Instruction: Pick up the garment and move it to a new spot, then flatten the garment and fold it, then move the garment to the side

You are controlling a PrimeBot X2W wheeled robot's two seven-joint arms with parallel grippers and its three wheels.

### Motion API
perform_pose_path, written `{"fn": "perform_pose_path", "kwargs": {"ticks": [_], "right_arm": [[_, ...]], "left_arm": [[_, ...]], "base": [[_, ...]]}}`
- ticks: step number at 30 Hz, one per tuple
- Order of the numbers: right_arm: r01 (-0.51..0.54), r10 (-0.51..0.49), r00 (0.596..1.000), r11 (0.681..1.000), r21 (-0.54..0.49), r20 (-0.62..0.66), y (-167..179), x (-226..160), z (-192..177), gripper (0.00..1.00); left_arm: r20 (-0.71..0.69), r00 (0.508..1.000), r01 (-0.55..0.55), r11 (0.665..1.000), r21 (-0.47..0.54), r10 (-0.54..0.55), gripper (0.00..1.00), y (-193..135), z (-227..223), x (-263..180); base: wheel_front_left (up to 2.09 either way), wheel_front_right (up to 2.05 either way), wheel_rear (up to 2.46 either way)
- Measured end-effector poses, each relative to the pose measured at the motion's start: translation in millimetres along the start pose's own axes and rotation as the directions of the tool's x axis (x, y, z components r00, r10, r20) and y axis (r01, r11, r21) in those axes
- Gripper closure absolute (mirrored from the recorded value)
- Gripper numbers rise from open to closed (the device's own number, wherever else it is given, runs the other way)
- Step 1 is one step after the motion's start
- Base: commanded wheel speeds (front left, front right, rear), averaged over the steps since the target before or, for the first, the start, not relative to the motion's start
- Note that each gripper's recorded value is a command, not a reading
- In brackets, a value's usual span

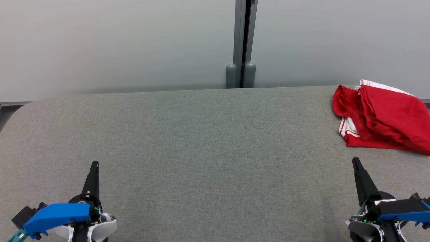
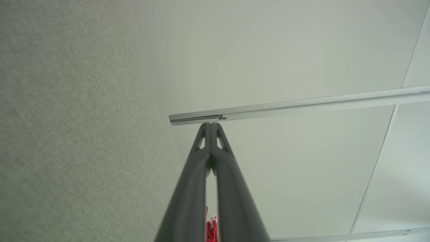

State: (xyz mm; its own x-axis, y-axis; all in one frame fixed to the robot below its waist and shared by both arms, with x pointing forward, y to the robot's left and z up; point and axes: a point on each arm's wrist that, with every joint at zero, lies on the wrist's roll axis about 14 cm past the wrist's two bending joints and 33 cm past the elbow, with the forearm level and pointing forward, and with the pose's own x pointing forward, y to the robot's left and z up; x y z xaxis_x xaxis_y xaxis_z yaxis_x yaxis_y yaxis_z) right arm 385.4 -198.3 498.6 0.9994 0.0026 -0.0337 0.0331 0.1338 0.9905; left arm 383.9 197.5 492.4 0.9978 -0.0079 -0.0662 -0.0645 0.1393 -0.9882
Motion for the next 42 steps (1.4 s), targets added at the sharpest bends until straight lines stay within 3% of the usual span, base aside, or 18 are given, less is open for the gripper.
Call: {"fn": "perform_pose_path", "kwargs": {"ticks": [20, 42], "right_arm": [[-0.023, 0.022, 1.0, 0.99, 0.137, 0.005, 5, 1, 2, 1.0], [-0.023, 0.022, 1.0, 0.99, 0.138, 0.005, 5, 1, 2, 1.0]], "left_arm": [[0.018, 0.998, 0.057, 0.988, -0.141, -0.055, 1.0, -12, 5, 3], [0.018, 0.998, 0.057, 0.988, -0.141, -0.055, 1.0, -12, 5, 3]], "base": [[0.0, 0.0, 0.0], [0.0, 0.0, 0.0]]}}
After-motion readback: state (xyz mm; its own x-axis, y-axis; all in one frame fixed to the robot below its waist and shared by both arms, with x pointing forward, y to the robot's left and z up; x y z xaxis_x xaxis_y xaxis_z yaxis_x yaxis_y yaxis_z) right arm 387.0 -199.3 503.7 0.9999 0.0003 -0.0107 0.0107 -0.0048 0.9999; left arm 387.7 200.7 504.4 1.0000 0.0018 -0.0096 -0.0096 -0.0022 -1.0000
